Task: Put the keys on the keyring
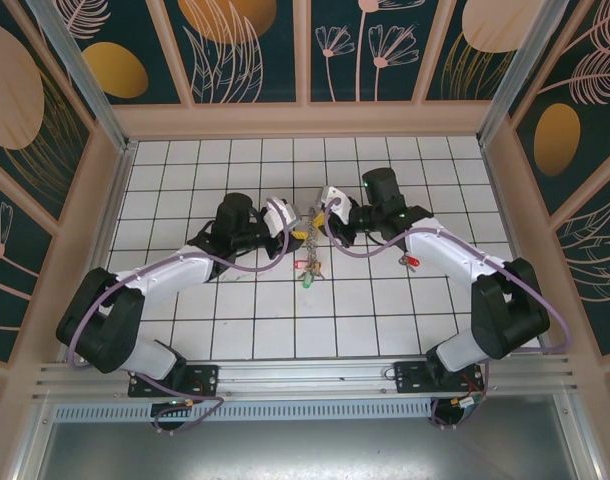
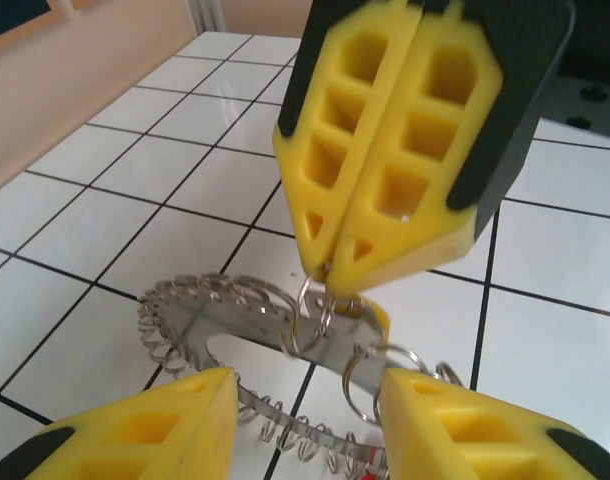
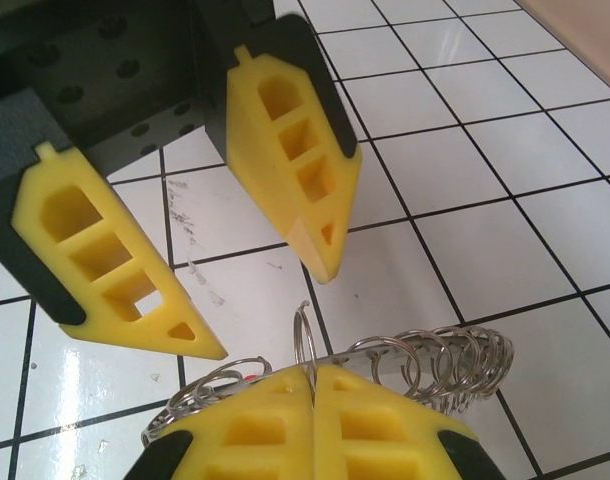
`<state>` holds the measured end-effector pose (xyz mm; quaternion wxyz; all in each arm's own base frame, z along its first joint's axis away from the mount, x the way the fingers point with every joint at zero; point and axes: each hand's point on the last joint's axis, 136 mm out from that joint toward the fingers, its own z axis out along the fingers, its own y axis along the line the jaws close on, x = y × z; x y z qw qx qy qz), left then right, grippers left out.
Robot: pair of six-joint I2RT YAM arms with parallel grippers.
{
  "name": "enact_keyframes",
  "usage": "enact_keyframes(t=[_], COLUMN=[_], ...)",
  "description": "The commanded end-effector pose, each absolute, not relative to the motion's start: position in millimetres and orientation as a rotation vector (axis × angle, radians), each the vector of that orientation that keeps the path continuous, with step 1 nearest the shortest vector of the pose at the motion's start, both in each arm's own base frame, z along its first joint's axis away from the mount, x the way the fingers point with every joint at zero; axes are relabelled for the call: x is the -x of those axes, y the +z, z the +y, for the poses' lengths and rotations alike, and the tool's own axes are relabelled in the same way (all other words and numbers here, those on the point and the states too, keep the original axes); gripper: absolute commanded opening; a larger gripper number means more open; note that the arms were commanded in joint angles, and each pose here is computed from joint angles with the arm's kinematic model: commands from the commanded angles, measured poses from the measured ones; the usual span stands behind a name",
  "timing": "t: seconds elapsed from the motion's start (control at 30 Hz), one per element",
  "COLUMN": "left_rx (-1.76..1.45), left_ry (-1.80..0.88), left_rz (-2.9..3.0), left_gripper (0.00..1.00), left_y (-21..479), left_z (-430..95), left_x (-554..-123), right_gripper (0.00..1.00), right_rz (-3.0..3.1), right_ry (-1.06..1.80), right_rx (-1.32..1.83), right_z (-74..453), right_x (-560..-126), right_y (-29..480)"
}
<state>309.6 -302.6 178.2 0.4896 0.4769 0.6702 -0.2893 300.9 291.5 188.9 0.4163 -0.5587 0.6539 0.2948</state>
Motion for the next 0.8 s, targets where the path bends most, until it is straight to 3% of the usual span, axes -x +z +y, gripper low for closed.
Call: enact_keyframes(t=[0.0, 0.77], left_rx=[-1.180, -1.411], left_ry=[-0.695, -0.629], left_rz=[1.559, 1.581], left_gripper=[0.42, 0.38], left_y=[202.0, 186.0], left_z=[-304.7, -313.1], left_x=[-308.7, -315.1], right_gripper=[0.00, 0.00], right_rz=[1.576, 1.549], right_ry=[0.713, 0.733], right_rx=[1.430, 1.437], right_z=[294.2, 299.8], right_x=[-295.2, -291.0], right_y=[200.3, 201.3])
